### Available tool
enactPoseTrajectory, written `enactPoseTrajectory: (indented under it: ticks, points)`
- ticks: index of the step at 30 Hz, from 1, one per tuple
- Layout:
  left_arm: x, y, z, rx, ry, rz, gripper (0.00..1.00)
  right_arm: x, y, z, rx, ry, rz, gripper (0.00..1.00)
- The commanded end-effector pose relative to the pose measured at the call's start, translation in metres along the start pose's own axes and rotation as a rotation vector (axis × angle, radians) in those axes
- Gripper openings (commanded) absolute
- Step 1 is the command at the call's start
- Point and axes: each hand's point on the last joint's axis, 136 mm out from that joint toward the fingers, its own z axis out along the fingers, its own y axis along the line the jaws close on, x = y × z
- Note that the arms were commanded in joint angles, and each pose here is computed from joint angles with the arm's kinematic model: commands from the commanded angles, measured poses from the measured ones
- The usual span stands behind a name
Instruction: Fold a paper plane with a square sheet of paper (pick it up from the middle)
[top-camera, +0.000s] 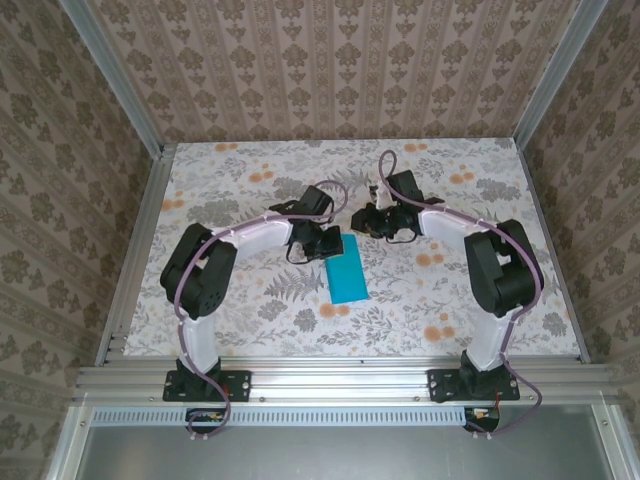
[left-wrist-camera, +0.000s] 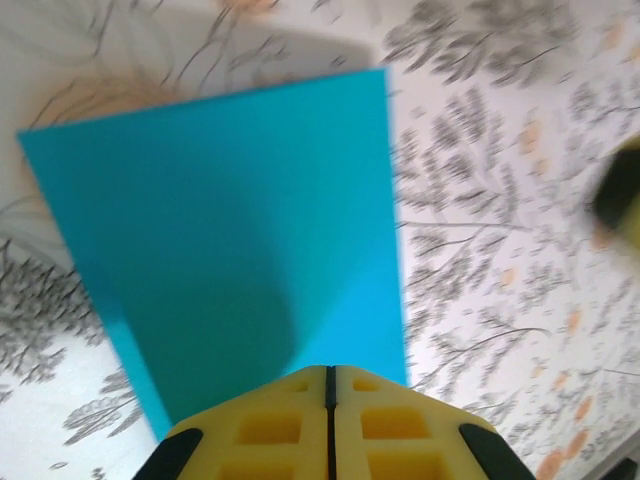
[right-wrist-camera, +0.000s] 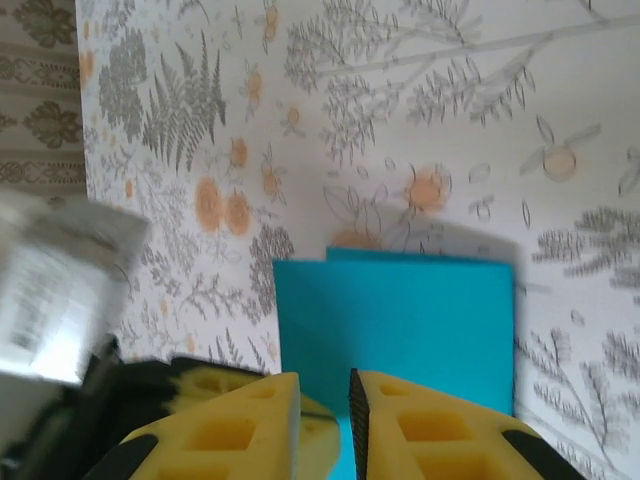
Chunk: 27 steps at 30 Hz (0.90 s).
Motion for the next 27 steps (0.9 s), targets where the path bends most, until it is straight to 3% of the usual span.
enactPoseTrajectory:
  ticks: [1,12,27]
  points:
    - [-0.019,-0.013,0.001,0.042,-0.017,0.003,0.09,0.027,-0.017,0.004,0.028,0.058,0.056,0.20]
    - [-0.041,-0.029,0.029,0.109,-0.007,0.006,0.08,0.060,-0.028,0.026,-0.062,0.143,0.138,0.12]
    - [-0.054,-0.021,0.059,0.158,0.004,-0.022,0.06,0.078,-0.065,0.041,0.054,0.196,0.166,0.10]
